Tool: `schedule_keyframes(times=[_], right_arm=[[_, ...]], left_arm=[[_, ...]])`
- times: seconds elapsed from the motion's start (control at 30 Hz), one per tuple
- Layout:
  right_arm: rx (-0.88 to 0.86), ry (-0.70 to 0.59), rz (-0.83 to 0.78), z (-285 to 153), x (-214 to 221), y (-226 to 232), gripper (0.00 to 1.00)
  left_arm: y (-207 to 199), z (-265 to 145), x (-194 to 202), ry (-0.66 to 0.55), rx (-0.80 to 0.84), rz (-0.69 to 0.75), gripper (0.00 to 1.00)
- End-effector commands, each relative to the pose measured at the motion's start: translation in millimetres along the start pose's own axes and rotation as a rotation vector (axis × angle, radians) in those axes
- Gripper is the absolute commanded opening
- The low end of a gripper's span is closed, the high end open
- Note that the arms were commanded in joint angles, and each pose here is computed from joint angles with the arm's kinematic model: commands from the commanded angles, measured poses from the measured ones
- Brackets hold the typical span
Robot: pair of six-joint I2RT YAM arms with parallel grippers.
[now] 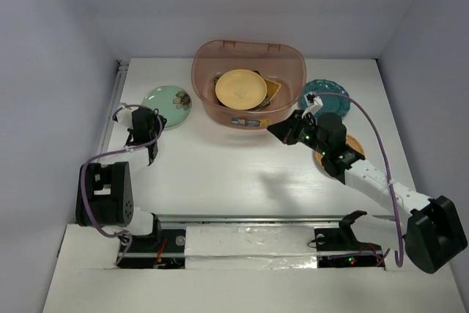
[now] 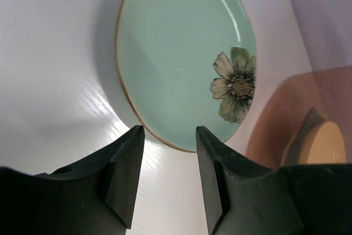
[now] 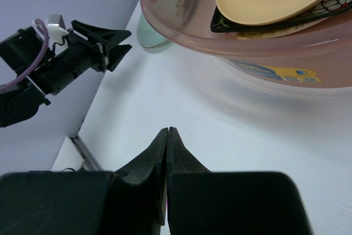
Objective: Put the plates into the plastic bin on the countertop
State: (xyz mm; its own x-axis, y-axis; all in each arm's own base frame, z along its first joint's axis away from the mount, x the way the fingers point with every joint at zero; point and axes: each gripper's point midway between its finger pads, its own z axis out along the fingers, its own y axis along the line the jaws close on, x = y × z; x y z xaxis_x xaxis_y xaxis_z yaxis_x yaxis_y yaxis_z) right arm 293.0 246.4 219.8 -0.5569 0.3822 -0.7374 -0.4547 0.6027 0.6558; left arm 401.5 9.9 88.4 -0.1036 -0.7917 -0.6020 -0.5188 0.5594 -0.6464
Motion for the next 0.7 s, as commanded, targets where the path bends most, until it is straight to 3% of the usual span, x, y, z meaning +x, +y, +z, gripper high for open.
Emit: schedule_keyframes(times=[0.0, 0.37, 0.67], right_arm=[[-0.087, -0.047, -0.032, -1, -15, 23, 0.0], [-0.091, -0.034, -0.03, 0, -13, 23, 0.0], [-0.091, -0.028, -0.029, 1, -13, 24, 0.0]], left_arm=[[-17, 7, -3, 0.018, 0.061, -0.054, 0.4], [17, 36, 14, 0.049, -0.044, -0.08, 0.41], [12, 55, 22, 0.074, -0.01, -0.124, 0.38]])
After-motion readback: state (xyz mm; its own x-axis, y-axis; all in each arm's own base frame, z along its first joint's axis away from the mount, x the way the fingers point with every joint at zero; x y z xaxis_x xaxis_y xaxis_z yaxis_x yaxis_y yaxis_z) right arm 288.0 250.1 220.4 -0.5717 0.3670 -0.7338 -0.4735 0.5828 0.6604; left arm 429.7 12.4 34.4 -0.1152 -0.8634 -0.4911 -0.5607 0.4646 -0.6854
